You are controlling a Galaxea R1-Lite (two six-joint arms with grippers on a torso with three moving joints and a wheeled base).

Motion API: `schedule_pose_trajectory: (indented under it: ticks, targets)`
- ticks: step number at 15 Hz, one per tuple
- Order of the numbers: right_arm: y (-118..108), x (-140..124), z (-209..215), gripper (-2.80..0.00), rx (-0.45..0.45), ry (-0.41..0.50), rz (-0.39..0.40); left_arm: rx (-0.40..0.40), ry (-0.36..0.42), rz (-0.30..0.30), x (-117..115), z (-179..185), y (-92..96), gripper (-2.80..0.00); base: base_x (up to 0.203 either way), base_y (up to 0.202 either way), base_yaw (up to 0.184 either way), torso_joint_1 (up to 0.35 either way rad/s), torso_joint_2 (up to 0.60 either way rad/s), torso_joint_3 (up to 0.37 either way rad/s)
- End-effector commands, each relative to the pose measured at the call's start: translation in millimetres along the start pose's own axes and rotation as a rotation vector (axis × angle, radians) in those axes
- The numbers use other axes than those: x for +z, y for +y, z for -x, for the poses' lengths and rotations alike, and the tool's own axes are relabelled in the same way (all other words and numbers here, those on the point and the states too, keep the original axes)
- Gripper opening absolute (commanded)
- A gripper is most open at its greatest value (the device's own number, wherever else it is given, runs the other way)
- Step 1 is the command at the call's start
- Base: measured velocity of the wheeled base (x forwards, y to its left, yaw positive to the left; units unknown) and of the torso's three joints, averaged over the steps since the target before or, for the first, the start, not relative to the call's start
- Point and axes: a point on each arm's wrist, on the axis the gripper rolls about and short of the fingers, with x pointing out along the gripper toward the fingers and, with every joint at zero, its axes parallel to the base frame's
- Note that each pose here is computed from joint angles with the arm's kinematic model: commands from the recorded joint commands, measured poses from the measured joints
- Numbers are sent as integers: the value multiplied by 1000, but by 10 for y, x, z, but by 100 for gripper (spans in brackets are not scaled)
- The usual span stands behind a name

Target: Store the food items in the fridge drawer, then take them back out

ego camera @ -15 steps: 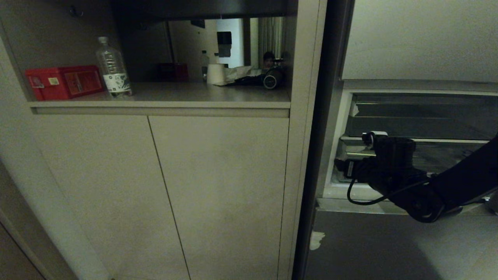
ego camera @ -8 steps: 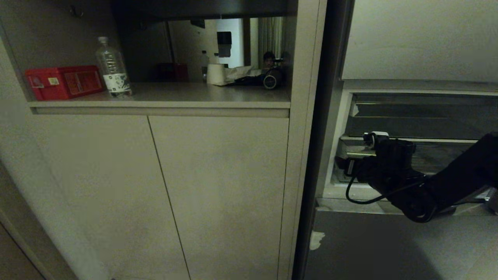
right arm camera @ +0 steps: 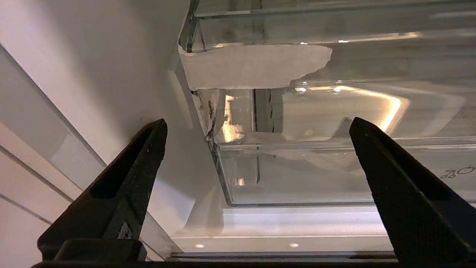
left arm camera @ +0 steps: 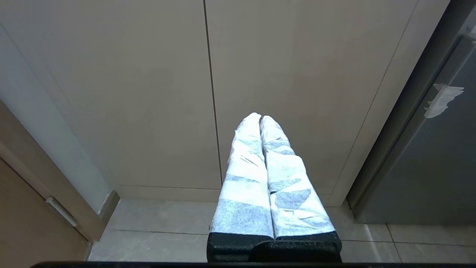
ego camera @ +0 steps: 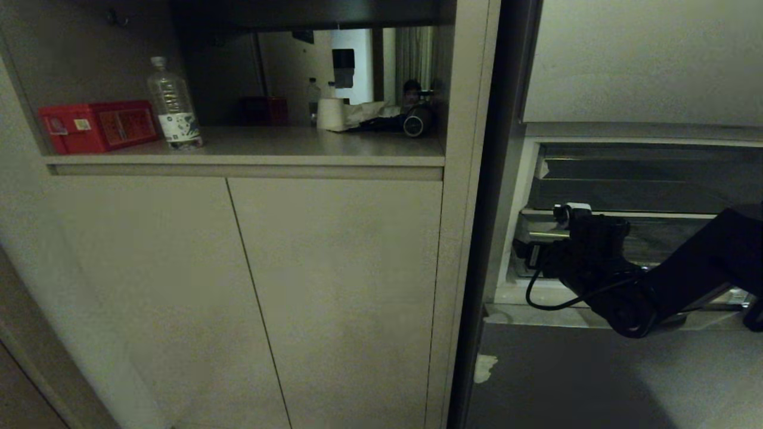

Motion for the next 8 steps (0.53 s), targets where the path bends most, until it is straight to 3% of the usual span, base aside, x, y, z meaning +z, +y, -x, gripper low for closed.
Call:
schedule_pose_trajectory:
  ticks: [1, 8]
  targets:
    - [-11, -39, -9, 0, -4, 9, 0, 1, 3, 0, -1, -1, 0, -280, 0, 0, 0, 0, 0, 0]
    - [-6, -24, 6, 0, -2, -9, 0, 1, 4, 0, -2, -2, 0, -280, 0, 0, 0, 0, 0, 0]
